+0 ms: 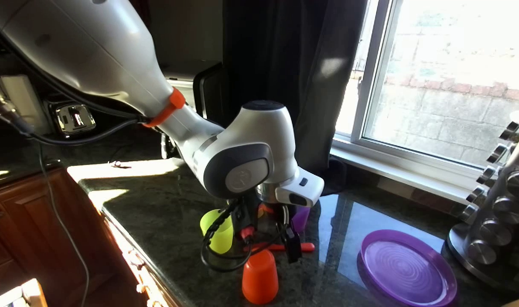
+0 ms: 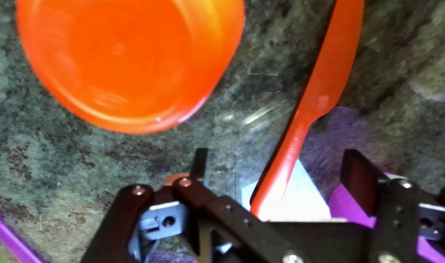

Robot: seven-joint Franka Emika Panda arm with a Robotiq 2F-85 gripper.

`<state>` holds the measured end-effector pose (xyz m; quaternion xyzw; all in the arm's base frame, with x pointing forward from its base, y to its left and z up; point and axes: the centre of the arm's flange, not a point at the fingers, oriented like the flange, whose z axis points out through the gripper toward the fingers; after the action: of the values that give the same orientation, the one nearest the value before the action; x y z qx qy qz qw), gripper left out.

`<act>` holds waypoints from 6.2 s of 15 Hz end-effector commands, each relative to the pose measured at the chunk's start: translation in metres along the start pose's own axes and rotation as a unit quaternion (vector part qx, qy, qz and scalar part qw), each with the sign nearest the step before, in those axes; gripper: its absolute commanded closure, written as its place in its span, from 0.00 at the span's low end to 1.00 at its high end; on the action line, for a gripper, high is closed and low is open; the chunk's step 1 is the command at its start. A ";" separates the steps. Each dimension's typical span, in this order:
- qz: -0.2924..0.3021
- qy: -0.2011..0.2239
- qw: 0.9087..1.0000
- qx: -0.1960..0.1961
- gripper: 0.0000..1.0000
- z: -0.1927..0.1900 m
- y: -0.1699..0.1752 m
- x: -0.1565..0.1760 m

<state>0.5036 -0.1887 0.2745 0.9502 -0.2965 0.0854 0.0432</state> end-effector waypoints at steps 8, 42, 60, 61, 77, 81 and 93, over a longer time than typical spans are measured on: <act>0.016 0.001 1.000 -0.019 0.94 0.023 -0.012 0.015; 0.012 -0.031 0.999 -0.032 0.61 0.028 -0.003 0.023; 0.034 -0.009 0.999 -0.021 0.52 -0.014 0.038 0.034; 0.032 -0.009 0.999 -0.020 0.45 -0.011 0.035 0.033; 0.018 -0.026 0.999 -0.023 0.67 0.019 0.012 0.031; 0.016 -0.027 0.999 -0.025 0.42 0.022 0.011 0.031; 0.015 -0.029 0.999 -0.026 0.96 0.026 0.008 0.030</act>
<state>0.5268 -0.2136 0.2632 0.9470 -0.3105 0.0554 0.0611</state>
